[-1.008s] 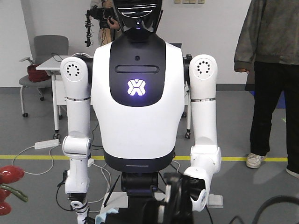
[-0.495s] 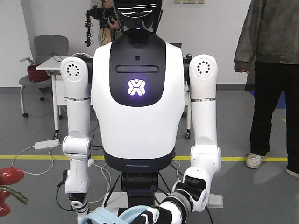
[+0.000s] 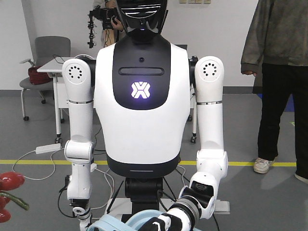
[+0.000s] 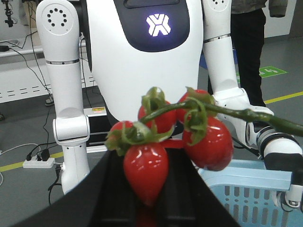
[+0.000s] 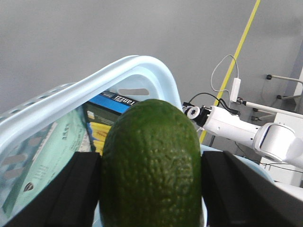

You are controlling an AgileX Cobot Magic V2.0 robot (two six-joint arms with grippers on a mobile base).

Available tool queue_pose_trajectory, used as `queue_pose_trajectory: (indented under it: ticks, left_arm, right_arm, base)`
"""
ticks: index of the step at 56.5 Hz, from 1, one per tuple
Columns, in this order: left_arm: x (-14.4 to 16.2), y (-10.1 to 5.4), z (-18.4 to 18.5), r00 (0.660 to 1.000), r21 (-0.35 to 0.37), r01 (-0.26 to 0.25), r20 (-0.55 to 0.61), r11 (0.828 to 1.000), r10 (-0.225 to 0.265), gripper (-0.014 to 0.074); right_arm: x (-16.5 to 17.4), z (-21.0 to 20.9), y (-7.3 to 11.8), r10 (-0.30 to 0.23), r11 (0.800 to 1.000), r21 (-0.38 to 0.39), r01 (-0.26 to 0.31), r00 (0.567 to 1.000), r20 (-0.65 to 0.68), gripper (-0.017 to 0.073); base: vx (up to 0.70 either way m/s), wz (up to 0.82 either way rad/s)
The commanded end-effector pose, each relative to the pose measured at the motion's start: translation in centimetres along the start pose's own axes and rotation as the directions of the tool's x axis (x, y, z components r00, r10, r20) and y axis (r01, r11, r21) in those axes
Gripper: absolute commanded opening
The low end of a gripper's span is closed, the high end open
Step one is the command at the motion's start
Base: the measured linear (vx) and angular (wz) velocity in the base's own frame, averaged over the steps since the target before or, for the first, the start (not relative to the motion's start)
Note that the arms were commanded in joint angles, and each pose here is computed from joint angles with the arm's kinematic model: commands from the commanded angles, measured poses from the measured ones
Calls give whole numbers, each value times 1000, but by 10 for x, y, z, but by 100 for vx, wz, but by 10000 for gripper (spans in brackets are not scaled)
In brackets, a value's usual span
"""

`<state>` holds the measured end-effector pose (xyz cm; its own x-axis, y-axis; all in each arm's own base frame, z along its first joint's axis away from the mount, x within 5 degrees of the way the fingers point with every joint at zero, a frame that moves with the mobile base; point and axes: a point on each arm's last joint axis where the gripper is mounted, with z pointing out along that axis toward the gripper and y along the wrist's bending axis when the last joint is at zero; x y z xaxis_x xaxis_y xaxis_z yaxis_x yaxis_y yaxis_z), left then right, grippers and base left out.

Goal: Pick snacks and fruit into basket
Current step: 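Open the right gripper to drop the green fruit into the basket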

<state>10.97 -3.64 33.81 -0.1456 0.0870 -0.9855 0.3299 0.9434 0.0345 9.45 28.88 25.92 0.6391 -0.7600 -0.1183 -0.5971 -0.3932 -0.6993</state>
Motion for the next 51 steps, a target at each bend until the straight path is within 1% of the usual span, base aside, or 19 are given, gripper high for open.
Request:
queue_pose_trajectory:
  ticks: [1, 13, 29, 34, 40, 44, 46, 51]
  left_arm:
    - [-17, 1, -2, 994, -13, 8, 112, 1000, -6, 2]
    - [-17, 1, -2, 994, -13, 8, 113, 1000, -6, 2]
    - [-17, 1, -2, 994, -13, 10, 113, 1000, -8, 2]
    - [-17, 1, -2, 994, -13, 10, 113, 1000, -8, 2]
    - [-17, 1, -2, 994, -13, 10, 113, 1000, -8, 2]
    - [-17, 1, -2, 994, -13, 10, 113, 1000, -8, 2]
    - [-17, 1, -2, 994, -13, 10, 113, 1000, -8, 2]
    - [-17, 1, -2, 994, -13, 10, 113, 1000, -8, 2]
  right_arm:
    - [-4, -15, -17, -31, 996, 88, 28, 999, 36, -9]
    - [4, -10, -14, -50, 997, 56, 53, 997, -61, -9]
    - [10, -5, -13, -46, 998, 36, 50, 993, -113, 1]
    - [10, -5, -13, -47, 998, 36, 51, 992, -114, 23]
    - [11, -5, -14, -47, 998, 38, 51, 992, -118, 83]
    - [11, -5, -14, -55, 998, 37, 60, 991, -120, 138]
    - [11, -5, -14, -67, 997, 37, 72, 990, -121, 184]
    - [11, -5, -14, -75, 996, 41, 80, 990, -123, 286]
  base:
    - [0, 0]
    - [0, 0]
    - [0, 0]
    - [0, 0]
    - [0, 0]
    - [0, 0]
    - [0, 0]
    - [0, 0]
